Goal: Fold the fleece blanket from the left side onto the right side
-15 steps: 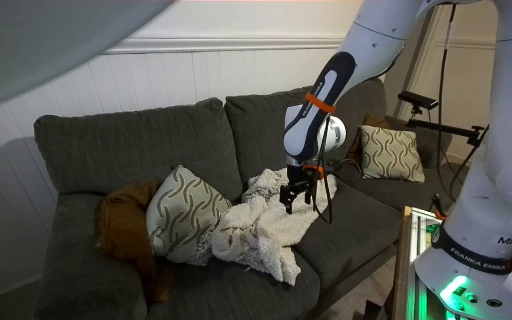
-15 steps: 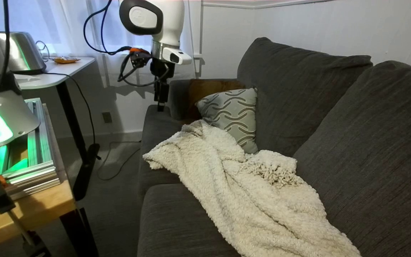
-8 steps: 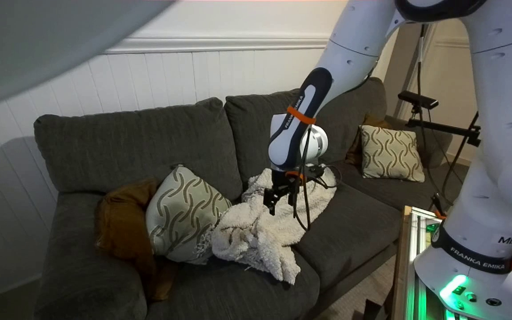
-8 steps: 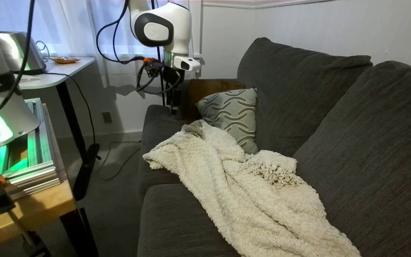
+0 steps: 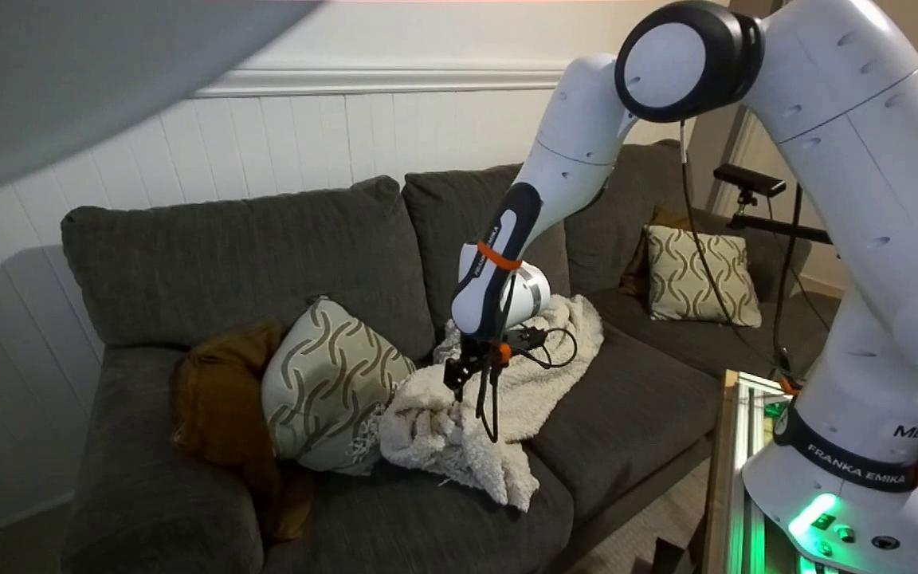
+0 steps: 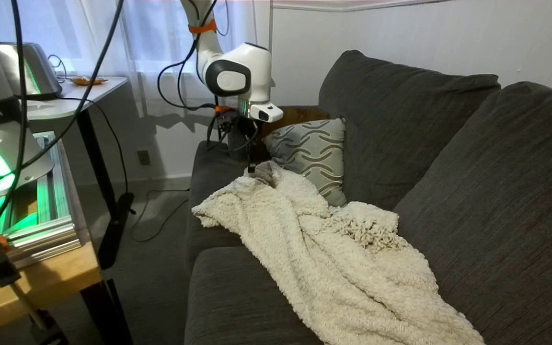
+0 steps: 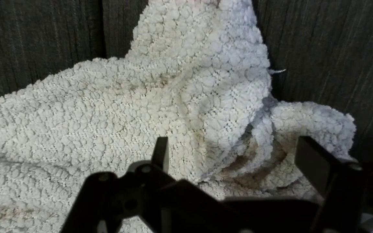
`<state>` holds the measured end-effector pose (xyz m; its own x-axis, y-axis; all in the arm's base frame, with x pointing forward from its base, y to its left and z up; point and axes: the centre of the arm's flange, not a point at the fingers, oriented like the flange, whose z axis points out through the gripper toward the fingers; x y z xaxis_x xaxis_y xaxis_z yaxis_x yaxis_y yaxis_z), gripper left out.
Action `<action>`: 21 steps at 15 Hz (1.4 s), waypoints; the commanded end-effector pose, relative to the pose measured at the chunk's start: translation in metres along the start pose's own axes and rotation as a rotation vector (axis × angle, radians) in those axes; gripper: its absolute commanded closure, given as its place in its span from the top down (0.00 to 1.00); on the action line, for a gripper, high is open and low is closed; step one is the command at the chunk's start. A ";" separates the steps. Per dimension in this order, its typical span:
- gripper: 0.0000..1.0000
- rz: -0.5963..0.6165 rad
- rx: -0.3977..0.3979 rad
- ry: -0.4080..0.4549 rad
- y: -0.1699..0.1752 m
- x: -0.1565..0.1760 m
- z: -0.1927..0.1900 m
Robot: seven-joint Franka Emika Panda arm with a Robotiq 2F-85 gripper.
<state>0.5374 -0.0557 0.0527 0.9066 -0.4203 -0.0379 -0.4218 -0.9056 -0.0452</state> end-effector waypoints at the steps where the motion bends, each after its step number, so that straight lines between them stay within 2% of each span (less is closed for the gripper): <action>1: 1.00 0.061 0.033 -0.022 -0.008 0.026 0.034; 5: 1.00 0.076 0.038 -0.036 -0.011 0.041 0.062; 9: 1.00 0.079 0.042 -0.112 -0.011 0.048 0.088; 10: 0.76 0.083 0.036 -0.125 -0.010 0.049 0.094; 11: 0.74 0.085 0.031 -0.138 -0.009 0.050 0.099; 14: 0.50 0.089 0.020 -0.148 -0.007 0.054 0.108; 21: 0.03 0.105 0.007 -0.153 -0.008 0.060 0.107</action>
<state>0.5855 -0.0652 -0.0542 0.8631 -0.4703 -0.1840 -0.4854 -0.8731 -0.0451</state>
